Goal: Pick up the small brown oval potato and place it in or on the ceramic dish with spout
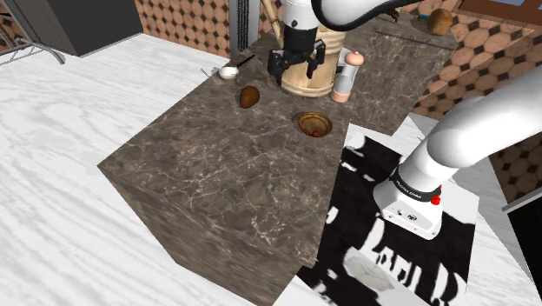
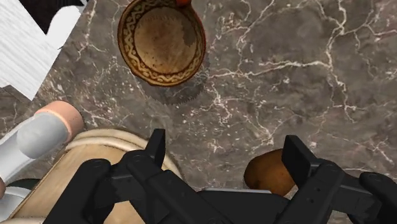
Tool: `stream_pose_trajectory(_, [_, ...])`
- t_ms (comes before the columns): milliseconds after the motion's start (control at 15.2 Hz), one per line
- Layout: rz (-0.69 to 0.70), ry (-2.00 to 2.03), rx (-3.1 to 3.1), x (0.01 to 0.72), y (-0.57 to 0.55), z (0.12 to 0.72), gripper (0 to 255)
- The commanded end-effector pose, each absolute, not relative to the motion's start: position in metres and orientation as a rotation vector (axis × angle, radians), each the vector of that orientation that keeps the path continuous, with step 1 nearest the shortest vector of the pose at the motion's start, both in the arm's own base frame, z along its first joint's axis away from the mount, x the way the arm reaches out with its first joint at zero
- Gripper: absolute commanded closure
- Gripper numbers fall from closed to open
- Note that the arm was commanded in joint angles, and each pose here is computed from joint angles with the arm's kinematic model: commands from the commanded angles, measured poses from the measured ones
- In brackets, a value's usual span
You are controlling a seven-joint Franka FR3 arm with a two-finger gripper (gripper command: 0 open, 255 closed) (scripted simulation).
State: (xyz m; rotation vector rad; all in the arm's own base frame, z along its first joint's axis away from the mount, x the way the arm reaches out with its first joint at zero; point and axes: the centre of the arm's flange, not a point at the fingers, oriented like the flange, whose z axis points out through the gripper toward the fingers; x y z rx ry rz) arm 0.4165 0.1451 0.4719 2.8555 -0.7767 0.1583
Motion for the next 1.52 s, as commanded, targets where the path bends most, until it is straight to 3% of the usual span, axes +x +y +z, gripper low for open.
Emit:
stream_pose_trajectory(0, [0.18,-0.905,2.813,0.437,0.157,0.453,0])
stream_pose_trajectory(924, [0.299,-1.647,2.401,0.59,0.179,0.355,0])
stream_pose_trajectory(1452, [0.299,-1.647,2.401,0.592,0.167,0.316,0])
